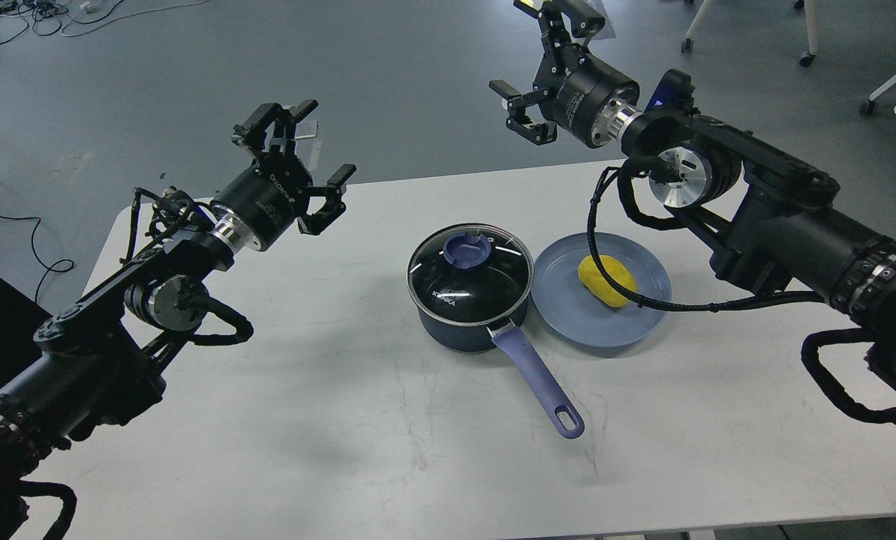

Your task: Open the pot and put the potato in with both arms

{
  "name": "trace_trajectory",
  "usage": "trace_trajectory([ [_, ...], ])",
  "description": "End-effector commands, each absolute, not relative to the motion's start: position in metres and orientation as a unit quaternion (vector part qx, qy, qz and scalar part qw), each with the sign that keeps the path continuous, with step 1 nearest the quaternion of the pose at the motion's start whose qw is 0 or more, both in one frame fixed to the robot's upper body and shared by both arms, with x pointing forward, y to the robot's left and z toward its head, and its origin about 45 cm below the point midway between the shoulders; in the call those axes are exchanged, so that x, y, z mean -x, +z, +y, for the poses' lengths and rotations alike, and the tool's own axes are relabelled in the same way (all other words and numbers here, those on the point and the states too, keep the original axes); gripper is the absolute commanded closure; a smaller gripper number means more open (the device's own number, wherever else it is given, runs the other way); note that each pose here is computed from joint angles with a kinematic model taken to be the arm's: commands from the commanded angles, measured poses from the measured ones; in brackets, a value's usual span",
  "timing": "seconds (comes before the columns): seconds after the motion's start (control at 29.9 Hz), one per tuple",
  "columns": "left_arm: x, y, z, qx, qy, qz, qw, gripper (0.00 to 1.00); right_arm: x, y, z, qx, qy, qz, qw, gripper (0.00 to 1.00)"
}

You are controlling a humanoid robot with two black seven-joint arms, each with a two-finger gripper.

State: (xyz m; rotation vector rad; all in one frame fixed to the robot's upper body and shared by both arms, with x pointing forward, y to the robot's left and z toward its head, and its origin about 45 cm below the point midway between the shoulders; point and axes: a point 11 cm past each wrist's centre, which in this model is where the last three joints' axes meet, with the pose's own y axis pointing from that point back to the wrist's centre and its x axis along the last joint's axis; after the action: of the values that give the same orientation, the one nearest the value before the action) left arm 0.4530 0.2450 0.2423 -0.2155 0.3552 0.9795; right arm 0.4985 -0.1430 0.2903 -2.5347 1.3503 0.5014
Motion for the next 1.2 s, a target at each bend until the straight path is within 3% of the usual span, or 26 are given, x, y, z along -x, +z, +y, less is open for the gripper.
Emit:
trace_trajectory([
  [0.0, -0.4528, 0.2419, 0.2446, 0.103, 0.466, 0.17, 0.862, 0.02, -0.4983, 0.2893, -0.1433, 0.864, 0.172, 0.46, 0.112, 0.0],
  [1.17, -0.4557, 0.2456, 0.2463, 0.087, 0.466, 0.173, 0.863, 0.02, -0.4976, 0.2902, -0.1399, 0.869, 0.163, 0.455, 0.102, 0.0],
])
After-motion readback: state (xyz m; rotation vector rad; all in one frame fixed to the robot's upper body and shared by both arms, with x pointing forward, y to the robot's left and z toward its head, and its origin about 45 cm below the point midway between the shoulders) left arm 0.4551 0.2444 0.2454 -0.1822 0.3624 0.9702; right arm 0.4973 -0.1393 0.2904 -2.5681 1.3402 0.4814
